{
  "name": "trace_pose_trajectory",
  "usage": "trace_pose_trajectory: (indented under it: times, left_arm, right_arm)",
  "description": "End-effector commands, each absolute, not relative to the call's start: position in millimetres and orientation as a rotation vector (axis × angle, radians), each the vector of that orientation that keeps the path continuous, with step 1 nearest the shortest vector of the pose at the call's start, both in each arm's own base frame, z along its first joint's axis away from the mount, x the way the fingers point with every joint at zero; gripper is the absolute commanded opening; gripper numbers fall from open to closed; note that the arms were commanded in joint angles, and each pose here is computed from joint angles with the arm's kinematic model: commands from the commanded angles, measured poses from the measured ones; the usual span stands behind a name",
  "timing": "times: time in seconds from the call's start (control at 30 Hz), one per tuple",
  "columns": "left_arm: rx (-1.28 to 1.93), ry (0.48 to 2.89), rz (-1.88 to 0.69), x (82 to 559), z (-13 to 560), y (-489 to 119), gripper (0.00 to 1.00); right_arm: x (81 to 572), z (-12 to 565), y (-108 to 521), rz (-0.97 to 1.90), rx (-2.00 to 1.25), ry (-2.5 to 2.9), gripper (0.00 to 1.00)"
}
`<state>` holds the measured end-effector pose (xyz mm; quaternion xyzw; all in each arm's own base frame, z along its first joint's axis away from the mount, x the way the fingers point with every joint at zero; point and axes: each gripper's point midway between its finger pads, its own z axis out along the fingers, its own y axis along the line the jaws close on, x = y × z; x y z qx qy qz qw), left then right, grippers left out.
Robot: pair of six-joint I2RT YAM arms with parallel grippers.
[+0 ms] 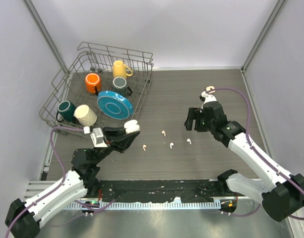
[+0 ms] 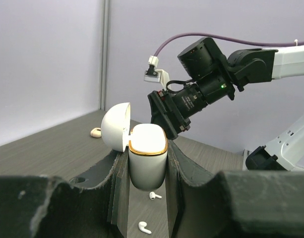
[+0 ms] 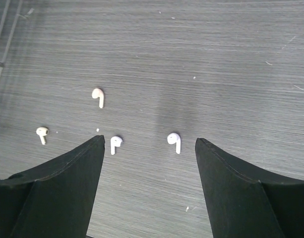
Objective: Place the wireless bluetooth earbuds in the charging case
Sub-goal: Pick up the earbud from the center of the board.
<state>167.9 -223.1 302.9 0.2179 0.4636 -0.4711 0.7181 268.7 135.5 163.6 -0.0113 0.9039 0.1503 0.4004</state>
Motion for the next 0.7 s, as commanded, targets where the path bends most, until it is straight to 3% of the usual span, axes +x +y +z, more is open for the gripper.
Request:
trace_pose_trajectory:
  times: [0.0, 0.37, 0.67]
  left_arm:
    - [0.511, 0.949, -1.025, 161.9, 317.6, -222.3, 0.00]
    - [0.577, 0.966, -1.077, 157.1, 313.1, -235.0, 0.00]
    - [0.579, 0.973, -1.089, 155.8, 312.4, -235.8, 0.00]
  right_arm:
    - [272.2, 149.5, 123.4, 0.269, -0.070, 2.317, 0.77]
    - [259.0, 84.0, 131.1, 0.254, -0.117, 2.556, 0.57]
    - [254.0, 67.3, 125.4, 0.215, -0.055, 2.602, 0.56]
